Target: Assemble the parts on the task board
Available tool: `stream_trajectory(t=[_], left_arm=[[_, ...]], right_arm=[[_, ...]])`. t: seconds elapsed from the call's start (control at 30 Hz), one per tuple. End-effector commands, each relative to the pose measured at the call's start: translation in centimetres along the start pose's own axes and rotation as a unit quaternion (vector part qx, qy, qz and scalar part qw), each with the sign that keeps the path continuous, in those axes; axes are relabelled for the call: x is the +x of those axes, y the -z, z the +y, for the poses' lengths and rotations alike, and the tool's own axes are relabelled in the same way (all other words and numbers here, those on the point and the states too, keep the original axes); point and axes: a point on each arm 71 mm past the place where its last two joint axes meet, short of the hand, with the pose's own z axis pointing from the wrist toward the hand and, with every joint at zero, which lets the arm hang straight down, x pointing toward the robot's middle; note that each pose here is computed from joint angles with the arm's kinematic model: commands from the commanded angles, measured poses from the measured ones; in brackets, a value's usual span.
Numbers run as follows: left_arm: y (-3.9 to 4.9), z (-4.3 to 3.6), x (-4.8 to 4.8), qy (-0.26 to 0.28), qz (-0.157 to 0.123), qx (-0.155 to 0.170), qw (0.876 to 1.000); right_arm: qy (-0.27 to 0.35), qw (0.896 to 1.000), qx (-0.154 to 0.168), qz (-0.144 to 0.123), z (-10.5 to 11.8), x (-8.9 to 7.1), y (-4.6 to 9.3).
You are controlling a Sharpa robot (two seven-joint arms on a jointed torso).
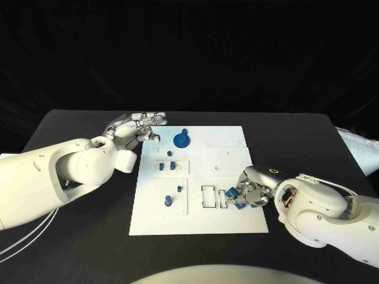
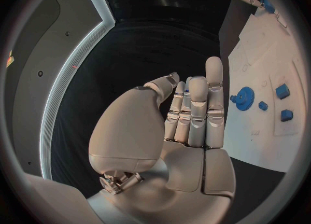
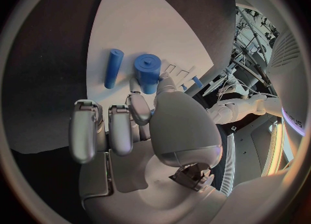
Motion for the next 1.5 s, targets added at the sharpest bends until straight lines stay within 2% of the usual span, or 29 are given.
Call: stream_trajectory(t=[0.03, 0.23, 0.43, 0.63, 0.87, 1.03, 1.5], left_arm=[[0.01, -0.03, 0.31, 0.004, 0.012, 0.001, 1.0], [0.02, 0.01, 0.29, 0.004, 0.012, 0.001, 1.0], [0.03, 0.06, 0.37, 0.005, 0.014, 0.0, 1.0], [0.09, 0.07, 0.48, 0.006, 0.016, 0.0, 1.0], [0.11, 0.09, 0.62, 0.006, 0.019, -0.001, 1.0], [0.13, 0.1, 0.68, 0.007, 0.02, -0.001, 1.0], [0.16, 0.09, 0.75, 0.007, 0.021, -0.001, 1.0]], right_arm=[[-0.014, 1.0, 0.01, -0.016, -0.2, 0.2, 0.2], [-0.075, 0.996, 0.004, -0.056, 0.6, -1.1, 1.0], [-0.11, 0.992, -0.003, -0.063, 1.6, -1.8, 1.3], [-0.128, 0.991, -0.007, -0.045, 2.5, -1.6, 1.0], [-0.117, 0.993, -0.015, 0.007, 3.9, -0.5, 0.0], [-0.099, 0.995, -0.017, 0.029, 4.2, 0.1, -0.6], [-0.067, 0.997, -0.022, 0.033, 4.6, 0.4, -1.2]])
